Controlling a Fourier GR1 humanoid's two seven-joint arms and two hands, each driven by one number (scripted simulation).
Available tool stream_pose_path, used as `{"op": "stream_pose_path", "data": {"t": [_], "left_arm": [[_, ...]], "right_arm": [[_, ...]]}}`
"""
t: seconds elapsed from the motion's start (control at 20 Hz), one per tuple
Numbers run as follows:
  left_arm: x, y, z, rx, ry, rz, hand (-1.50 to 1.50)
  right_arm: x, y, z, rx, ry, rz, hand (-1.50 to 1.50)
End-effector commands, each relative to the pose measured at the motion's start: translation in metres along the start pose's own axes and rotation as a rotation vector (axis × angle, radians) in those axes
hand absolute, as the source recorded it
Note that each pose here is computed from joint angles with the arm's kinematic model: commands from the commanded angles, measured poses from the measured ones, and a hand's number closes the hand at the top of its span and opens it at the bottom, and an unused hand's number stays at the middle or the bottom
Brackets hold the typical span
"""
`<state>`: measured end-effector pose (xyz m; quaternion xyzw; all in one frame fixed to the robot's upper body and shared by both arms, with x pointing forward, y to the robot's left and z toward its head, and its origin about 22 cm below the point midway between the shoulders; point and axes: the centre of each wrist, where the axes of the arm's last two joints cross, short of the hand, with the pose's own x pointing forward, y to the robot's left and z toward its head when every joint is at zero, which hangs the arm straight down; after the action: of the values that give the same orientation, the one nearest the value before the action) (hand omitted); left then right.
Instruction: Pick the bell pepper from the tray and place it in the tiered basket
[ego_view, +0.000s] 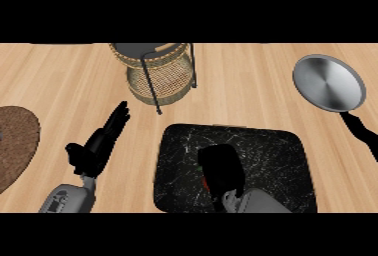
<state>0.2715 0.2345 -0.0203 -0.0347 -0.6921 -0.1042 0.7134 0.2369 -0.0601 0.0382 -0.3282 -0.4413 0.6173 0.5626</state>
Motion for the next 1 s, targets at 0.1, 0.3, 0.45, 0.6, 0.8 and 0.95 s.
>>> {"op": "stream_pose_path", "data": {"t": [0.1, 0.3, 0.45, 0.6, 0.8, 0.95], "left_arm": [[0.012, -0.001, 0.006, 0.003, 0.007, -0.009, 0.00], [-0.006, -0.011, 0.005, -0.003, 0.018, -0.001, 0.00], [-0.008, 0.002, 0.009, 0.063, 0.020, 0.014, 0.00], [-0.011, 0.019, 0.017, 0.096, 0.033, -0.006, 0.00], [-0.013, 0.005, 0.017, 0.059, 0.026, 0.003, 0.00], [-0.011, 0.004, 0.020, 0.043, 0.024, 0.004, 0.00]], "right_arm": [[0.012, -0.006, -0.018, -0.056, -0.053, -0.029, 1.50], [0.012, 0.002, -0.012, -0.060, 0.119, -0.075, 1.50], [-0.009, 0.017, -0.006, -0.082, 0.533, -0.239, 1.50], [-0.034, 0.026, -0.003, -0.109, 0.817, -0.358, 1.50], [-0.021, 0.019, 0.023, -0.255, 0.895, -0.395, 1.50], [-0.020, -0.007, 0.044, -0.425, 0.860, -0.542, 1.50]]}}
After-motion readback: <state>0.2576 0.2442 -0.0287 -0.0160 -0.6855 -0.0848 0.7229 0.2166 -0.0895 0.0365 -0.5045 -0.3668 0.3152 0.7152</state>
